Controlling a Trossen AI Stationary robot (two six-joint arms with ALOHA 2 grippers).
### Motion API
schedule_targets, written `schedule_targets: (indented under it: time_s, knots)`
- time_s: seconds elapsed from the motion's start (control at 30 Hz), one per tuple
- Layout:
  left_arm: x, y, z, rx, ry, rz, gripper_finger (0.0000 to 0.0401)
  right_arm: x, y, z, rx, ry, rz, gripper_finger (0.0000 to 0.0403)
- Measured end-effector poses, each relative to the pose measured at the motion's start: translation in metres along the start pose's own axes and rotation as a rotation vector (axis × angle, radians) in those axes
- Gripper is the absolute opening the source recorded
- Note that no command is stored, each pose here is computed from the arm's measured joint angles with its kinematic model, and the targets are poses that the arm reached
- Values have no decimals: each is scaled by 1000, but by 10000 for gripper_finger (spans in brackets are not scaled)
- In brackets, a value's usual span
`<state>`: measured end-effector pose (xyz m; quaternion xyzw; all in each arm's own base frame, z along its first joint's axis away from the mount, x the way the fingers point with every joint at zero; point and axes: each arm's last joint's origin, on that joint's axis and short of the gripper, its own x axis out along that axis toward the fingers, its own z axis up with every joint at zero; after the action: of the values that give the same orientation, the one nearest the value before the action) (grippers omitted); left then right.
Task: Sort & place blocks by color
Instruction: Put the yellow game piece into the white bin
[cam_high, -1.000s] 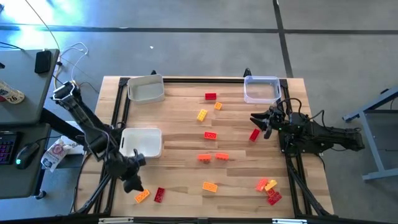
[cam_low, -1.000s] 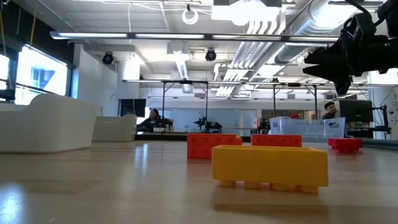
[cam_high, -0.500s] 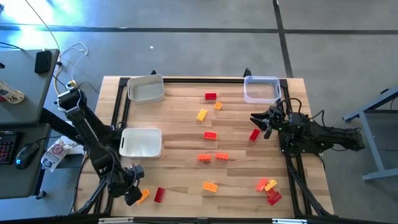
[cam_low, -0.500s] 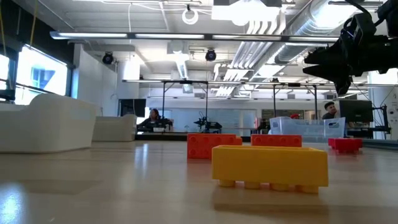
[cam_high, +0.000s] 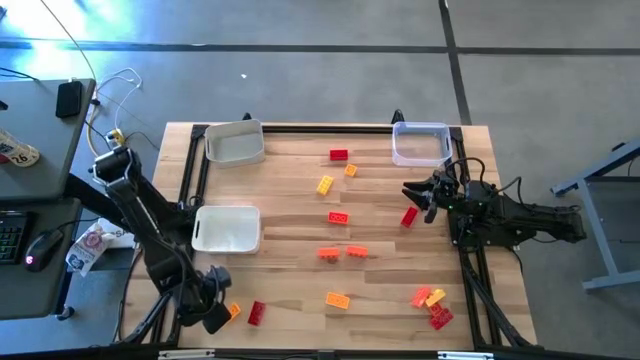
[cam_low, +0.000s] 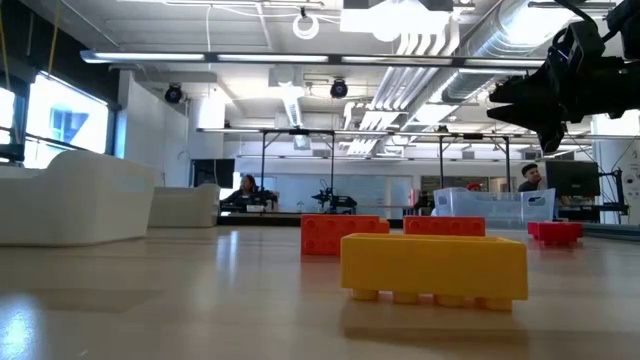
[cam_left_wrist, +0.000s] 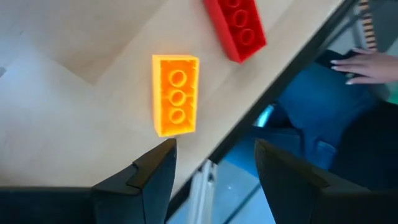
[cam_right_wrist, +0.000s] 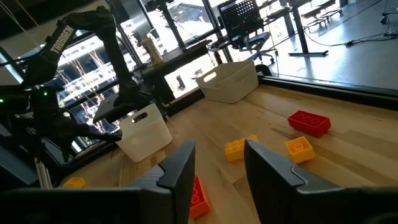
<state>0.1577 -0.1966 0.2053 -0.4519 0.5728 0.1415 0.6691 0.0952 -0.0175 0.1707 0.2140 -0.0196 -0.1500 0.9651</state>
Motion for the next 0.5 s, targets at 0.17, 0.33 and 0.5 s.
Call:
schedule_targets:
  time_s: [0.17, 0.33, 0.5]
  knots:
    - [16, 1, 0, 3, -14, 54, 202, 0, 0, 0, 0, -1, 0, 124]
    - [29, 2, 0, 7, -25, 97, 202, 0, 0, 0, 0, 0, 0, 124]
    - [39, 2, 0, 17, -30, 118, 202, 0, 0, 0, 0, 0, 0, 124]
